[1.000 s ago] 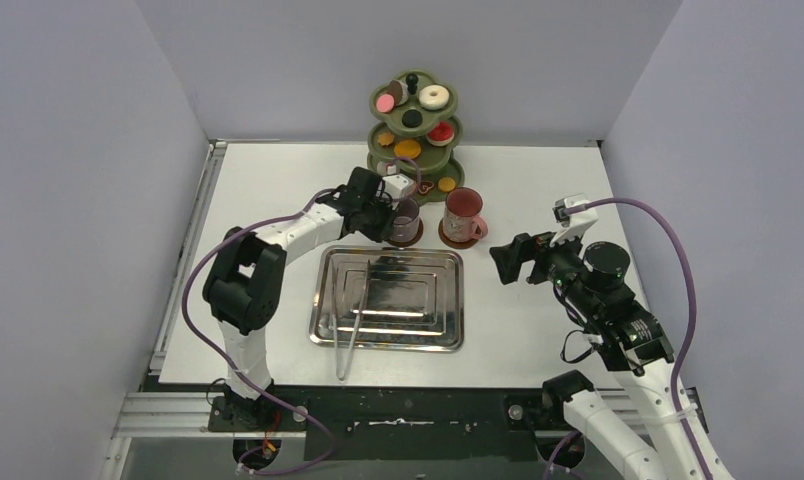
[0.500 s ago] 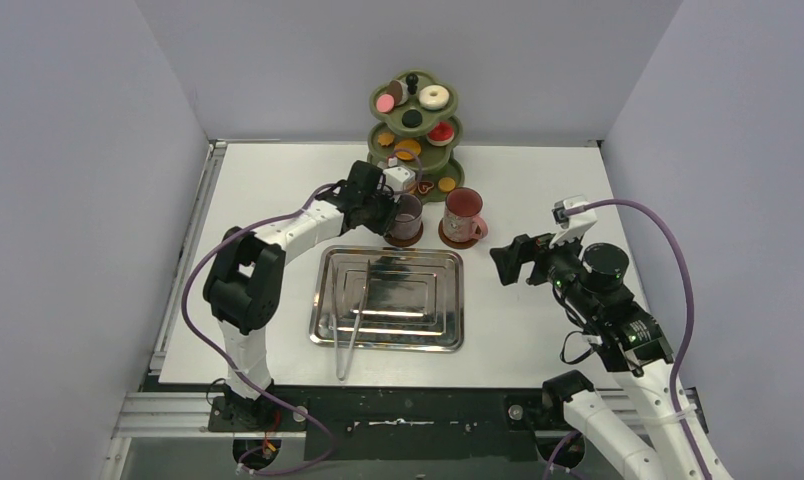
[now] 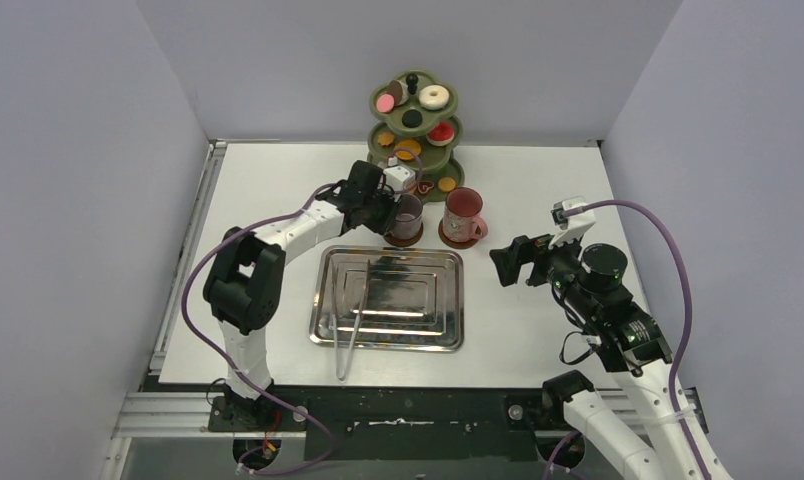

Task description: Serve the afternoon tea

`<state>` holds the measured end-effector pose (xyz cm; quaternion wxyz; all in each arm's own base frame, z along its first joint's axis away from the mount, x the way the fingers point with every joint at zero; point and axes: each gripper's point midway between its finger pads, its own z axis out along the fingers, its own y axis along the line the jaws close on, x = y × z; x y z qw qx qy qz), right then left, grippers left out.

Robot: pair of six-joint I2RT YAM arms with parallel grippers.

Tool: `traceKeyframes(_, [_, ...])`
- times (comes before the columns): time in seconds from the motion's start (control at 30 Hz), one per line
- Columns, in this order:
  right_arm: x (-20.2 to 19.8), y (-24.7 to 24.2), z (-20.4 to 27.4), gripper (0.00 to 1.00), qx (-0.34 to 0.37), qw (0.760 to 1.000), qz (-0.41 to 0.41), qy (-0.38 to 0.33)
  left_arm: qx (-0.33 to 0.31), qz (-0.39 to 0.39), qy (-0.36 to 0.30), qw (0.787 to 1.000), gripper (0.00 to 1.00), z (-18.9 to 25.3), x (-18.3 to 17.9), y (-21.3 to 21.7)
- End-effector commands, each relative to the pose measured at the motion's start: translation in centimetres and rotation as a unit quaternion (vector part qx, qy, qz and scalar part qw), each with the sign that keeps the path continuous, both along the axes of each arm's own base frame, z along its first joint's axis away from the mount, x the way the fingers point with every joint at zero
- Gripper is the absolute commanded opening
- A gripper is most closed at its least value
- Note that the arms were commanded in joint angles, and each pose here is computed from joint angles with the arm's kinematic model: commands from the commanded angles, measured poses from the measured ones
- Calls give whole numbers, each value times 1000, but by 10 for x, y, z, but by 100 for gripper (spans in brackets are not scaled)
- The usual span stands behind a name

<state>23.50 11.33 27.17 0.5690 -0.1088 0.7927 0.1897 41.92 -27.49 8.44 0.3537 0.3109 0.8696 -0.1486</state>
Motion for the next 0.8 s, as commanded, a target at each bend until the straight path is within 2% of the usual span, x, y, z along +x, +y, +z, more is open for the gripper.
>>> traceKeyframes(0.0, [3, 0, 10, 100, 7, 1000, -4, -23, -34, 3, -63, 997, 22, 47, 12, -8])
traceKeyframes(0.27, [3, 2, 8, 100, 11, 1000, -2, -17, -36, 8, -73, 997, 22, 58, 9, -3])
traceKeyframes(0.4, [4, 1, 6, 100, 8, 1000, -4, -12, -35, 11, -76, 996, 36, 62, 8, -1])
traceKeyframes(0.53, [4, 1, 1, 100, 4, 1000, -6, -1, -47, 16, -80, 996, 44, 73, 5, -1])
traceKeyframes(0.63, [4, 1, -2, 100, 4, 1000, -9, 8, -64, 24, -91, 994, 48, 91, 2, 0])
traceKeyframes(0.77, [6, 2, -2, 100, 13, 1000, -15, 18, -85, 47, -116, 988, 62, 125, -5, 9])
